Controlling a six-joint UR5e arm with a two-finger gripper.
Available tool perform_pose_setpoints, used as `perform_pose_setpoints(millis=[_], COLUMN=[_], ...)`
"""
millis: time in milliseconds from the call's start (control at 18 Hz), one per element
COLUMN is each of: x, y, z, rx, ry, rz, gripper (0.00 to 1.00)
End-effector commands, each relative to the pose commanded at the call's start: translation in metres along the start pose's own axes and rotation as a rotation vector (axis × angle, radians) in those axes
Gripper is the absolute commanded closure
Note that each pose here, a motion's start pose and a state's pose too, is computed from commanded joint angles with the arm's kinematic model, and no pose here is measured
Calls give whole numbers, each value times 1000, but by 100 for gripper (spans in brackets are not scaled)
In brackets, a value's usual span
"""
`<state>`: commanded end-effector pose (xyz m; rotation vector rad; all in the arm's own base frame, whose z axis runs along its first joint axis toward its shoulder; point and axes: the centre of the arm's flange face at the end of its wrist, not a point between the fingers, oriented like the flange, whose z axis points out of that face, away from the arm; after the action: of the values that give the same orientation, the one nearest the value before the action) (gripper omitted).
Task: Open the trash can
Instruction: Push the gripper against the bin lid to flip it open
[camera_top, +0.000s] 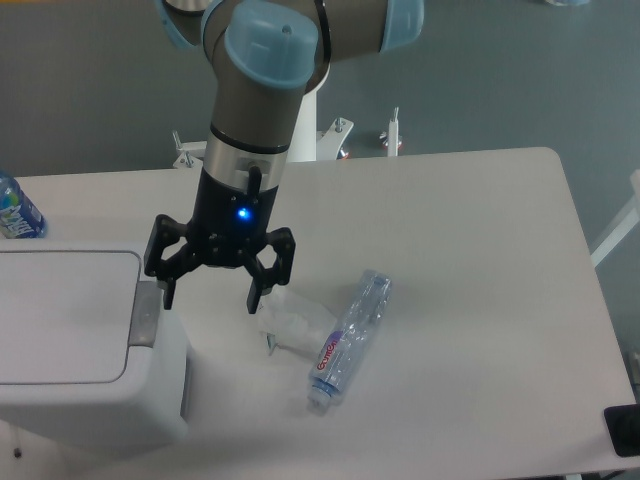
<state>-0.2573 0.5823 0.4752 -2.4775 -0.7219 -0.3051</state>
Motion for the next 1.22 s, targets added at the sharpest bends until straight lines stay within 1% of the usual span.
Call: perform_pose_setpoints(millis=[278,1222], x=[3,3], y=[1,1], z=[8,9], rx=[-9,-11], ry=[2,-1], rz=[6,6], gripper=[0,0])
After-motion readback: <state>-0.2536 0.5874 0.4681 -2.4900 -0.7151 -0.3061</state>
